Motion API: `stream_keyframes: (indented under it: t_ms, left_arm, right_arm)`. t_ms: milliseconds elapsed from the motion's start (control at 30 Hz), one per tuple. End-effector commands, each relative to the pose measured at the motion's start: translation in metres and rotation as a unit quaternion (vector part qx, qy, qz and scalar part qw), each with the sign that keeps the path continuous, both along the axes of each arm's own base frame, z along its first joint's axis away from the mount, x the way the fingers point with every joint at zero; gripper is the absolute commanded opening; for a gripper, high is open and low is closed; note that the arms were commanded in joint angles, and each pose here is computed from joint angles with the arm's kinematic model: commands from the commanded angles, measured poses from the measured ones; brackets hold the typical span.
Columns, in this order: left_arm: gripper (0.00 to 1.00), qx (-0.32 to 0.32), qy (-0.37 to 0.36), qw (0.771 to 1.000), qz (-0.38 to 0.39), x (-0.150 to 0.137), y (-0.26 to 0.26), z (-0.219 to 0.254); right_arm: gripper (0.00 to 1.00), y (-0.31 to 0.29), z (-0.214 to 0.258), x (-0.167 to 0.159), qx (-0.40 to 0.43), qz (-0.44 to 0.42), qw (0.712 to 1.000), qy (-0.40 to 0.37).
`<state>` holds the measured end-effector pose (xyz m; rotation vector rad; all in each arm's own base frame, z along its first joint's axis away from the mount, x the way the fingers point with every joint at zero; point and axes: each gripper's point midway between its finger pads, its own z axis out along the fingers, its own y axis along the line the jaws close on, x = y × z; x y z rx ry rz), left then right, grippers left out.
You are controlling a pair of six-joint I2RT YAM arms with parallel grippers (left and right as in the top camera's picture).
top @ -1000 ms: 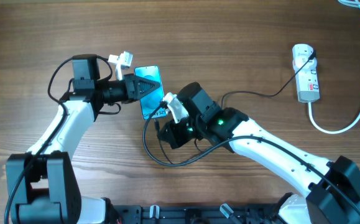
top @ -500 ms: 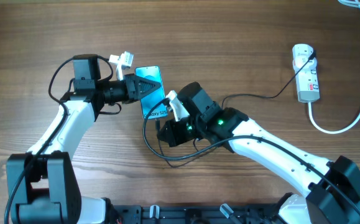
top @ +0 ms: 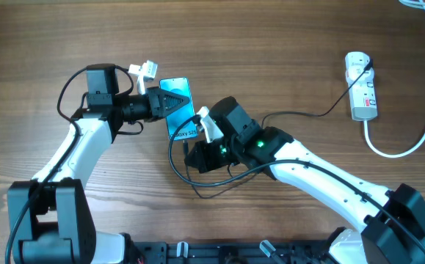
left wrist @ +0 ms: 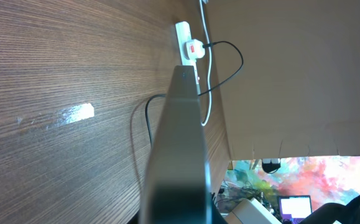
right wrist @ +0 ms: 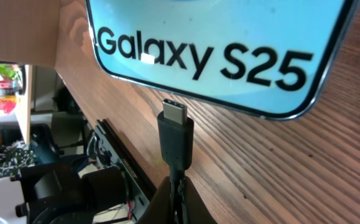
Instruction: Plug charger to phone and switch on socket
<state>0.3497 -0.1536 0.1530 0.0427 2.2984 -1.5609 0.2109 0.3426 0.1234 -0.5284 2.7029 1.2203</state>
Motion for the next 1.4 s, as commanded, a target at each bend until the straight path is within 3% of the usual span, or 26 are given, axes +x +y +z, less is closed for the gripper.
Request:
stream_keyframes:
  t_ms: [0,600,1100,1367]
  left_arm:
    - [0.04,-0.006,-0.005,1.0,-0.008,-0.002,-0.003,0.002]
    - [0.04,-0.018,-0.023,0.999,-0.029,-0.007,-0.006,0.008]
    - [0.04,-0.034,-0.001,0.999,-0.03,-0.009,-0.007,0.011]
    - [0.04,-0.034,-0.001,0.999,-0.03,-0.009,-0.007,0.011]
  right_arm:
    - [0.04,0.008,0.008,0.0,0.016,0.01,1.0,0.001]
    - [0.05,0.011,0.005,-0.01,0.009,0.047,0.999,-0.027]
    - [0.04,0.003,-0.003,0.01,-0.028,-0.004,0.998,-0.055]
    - [0.04,0.01,0.004,0.007,-0.006,0.008,0.999,-0.052]
